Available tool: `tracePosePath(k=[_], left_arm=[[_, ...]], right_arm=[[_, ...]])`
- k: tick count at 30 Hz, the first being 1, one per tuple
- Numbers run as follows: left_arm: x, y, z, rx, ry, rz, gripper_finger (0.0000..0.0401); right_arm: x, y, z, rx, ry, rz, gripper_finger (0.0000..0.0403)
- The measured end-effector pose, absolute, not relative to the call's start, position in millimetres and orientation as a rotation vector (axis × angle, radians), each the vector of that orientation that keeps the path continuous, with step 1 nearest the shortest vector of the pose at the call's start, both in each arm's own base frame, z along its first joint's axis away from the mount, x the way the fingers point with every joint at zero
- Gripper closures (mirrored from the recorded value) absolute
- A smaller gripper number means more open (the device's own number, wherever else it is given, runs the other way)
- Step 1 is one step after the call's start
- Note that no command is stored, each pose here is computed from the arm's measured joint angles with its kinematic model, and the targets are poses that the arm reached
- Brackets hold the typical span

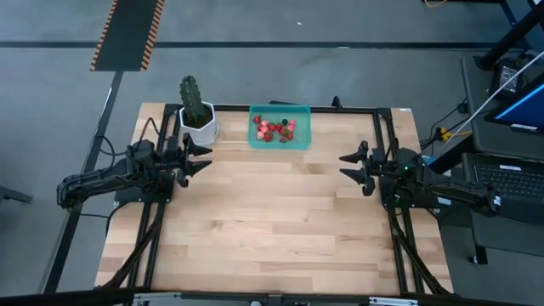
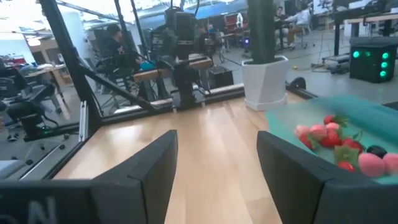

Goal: Pick and placing Produce into tupperware
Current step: Return to Home Position

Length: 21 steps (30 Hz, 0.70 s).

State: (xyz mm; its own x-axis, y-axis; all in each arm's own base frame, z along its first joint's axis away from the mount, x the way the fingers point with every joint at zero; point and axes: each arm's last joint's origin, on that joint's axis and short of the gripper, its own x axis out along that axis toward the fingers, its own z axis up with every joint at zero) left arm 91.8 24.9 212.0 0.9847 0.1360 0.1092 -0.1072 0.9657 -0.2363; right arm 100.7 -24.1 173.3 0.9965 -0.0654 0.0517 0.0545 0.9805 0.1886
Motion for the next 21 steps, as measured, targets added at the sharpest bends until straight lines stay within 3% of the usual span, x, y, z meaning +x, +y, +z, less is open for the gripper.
tracePosePath(k=[11,21], left_arm=[[100,22,180,-0.226,-0.147,0.09,0.0197],[101,19,179,-0.231,-0.129,0.083,0.0197]], right_arm=[[97,-22,166,0.163,-0.017,-0.143,0.0181],[97,-22,166,0.143,-0.016,-0.142,0.0181]])
